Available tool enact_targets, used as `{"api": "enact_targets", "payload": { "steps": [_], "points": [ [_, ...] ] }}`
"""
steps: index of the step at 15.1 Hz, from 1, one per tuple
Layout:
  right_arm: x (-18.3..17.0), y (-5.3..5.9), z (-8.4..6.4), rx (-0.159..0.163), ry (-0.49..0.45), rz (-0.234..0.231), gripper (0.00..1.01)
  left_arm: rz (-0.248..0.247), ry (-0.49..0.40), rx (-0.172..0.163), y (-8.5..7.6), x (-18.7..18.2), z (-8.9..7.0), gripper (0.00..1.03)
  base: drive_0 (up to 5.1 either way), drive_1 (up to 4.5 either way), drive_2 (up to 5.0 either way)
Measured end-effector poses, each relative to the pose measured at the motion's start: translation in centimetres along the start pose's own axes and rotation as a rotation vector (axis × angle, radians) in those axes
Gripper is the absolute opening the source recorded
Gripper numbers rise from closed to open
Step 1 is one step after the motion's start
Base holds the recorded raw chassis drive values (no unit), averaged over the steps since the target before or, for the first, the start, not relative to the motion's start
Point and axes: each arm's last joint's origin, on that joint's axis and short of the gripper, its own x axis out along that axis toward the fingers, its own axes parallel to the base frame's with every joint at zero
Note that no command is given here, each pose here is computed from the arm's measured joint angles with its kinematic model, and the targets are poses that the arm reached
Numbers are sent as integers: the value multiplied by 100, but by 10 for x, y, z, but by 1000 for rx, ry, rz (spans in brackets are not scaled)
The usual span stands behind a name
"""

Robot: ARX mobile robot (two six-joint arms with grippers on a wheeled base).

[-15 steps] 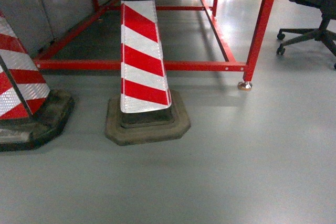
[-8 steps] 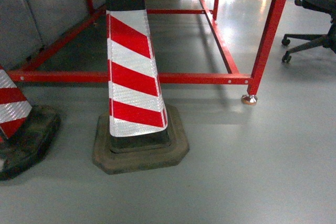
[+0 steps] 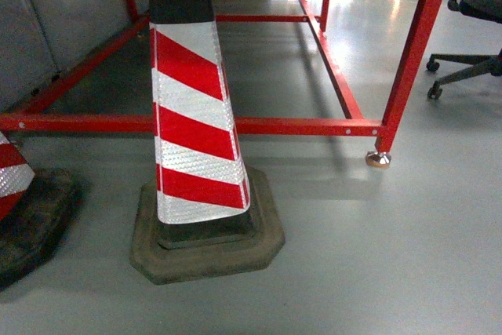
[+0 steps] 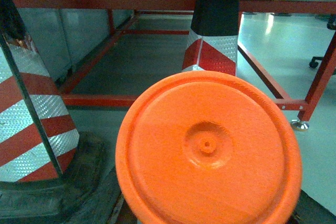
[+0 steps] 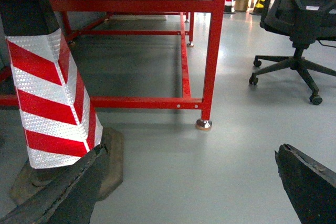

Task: Pick capacitor and pack into box

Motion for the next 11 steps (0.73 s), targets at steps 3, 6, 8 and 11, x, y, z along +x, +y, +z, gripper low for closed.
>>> {"api": "enact_targets", "payload": {
  "steps": [3,6,8,11],
  "points": [
    [0,0,0,0,0,0,98,0,0,0,0,0,0,44,0,0,0],
    [0,0,0,0,0,0,98,0,0,0,0,0,0,44,0,0,0],
    [0,0,0,0,0,0,98,0,0,0,0,0,0,44,0,0,0],
    [0,0,0,0,0,0,98,0,0,0,0,0,0,44,0,0,0]
  ]
}}
